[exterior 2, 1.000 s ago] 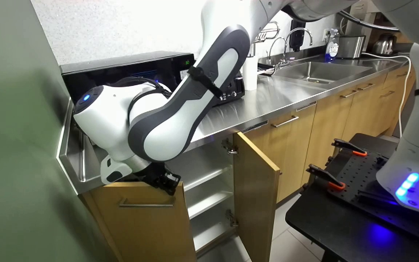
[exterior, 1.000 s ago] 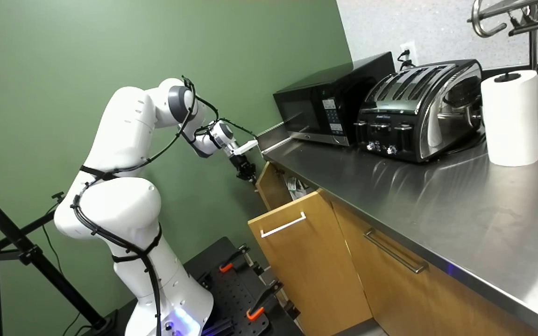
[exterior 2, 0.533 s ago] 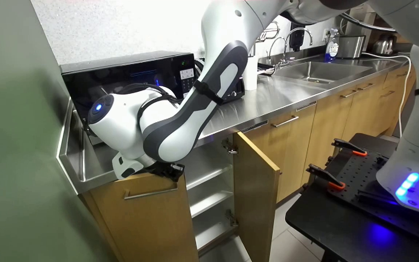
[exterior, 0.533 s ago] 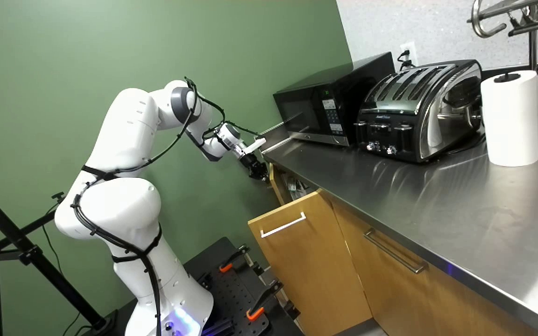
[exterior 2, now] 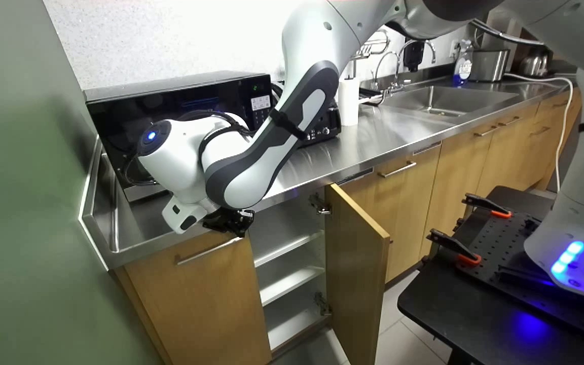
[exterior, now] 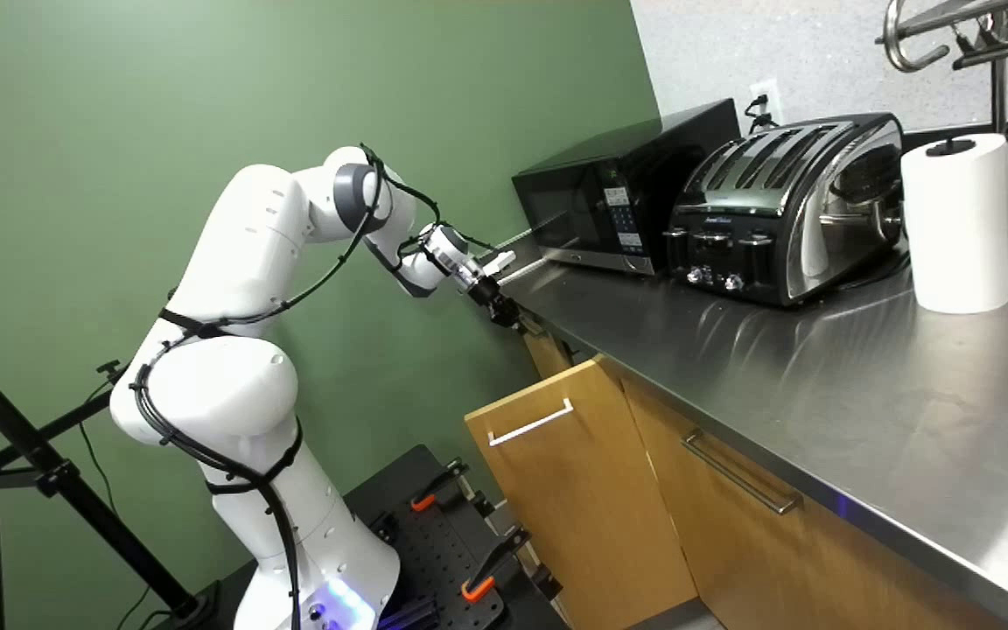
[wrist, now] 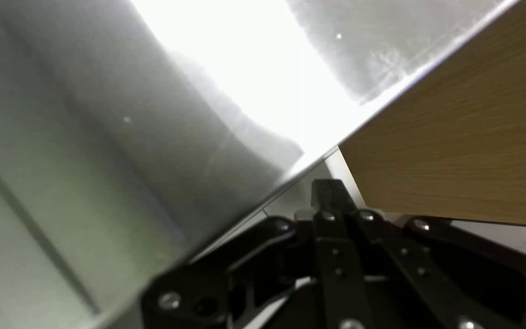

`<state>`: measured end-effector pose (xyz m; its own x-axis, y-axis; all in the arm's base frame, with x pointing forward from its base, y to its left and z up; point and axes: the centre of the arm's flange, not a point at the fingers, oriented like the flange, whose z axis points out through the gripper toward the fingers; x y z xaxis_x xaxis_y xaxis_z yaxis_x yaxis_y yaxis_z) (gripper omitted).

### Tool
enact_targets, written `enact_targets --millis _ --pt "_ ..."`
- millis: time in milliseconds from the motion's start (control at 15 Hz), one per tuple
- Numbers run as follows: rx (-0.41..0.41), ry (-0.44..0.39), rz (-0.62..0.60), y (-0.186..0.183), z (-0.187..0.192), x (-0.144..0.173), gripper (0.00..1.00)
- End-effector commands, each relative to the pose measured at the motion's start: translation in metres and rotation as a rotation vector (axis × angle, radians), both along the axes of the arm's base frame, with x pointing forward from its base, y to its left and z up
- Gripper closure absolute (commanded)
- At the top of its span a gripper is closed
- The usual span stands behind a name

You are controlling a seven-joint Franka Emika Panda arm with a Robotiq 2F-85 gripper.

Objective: Close the left side of the drawer

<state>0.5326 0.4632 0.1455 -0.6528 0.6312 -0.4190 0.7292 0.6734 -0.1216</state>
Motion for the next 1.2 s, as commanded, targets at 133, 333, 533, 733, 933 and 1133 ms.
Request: enact_targets --millis 133,333,533,733,933,1133 --pt "0.147 0.047 0.037 -0.028 0.067 0.0 1.0" --pt "0.242 0.148 0.076 -0.047 0.117 -0.017 1.0" --pt "0.329 0.307 0.14 -0.058 0.165 -0.045 1.0" --pt "0.373 0.385 0.148 -0.064 0.198 -0.07 1.0" --pt "0.377 0.431 0.123 -0.067 0.214 -0.086 1.0" --pt "0.365 0.443 0.103 -0.068 0.219 -0.095 1.0"
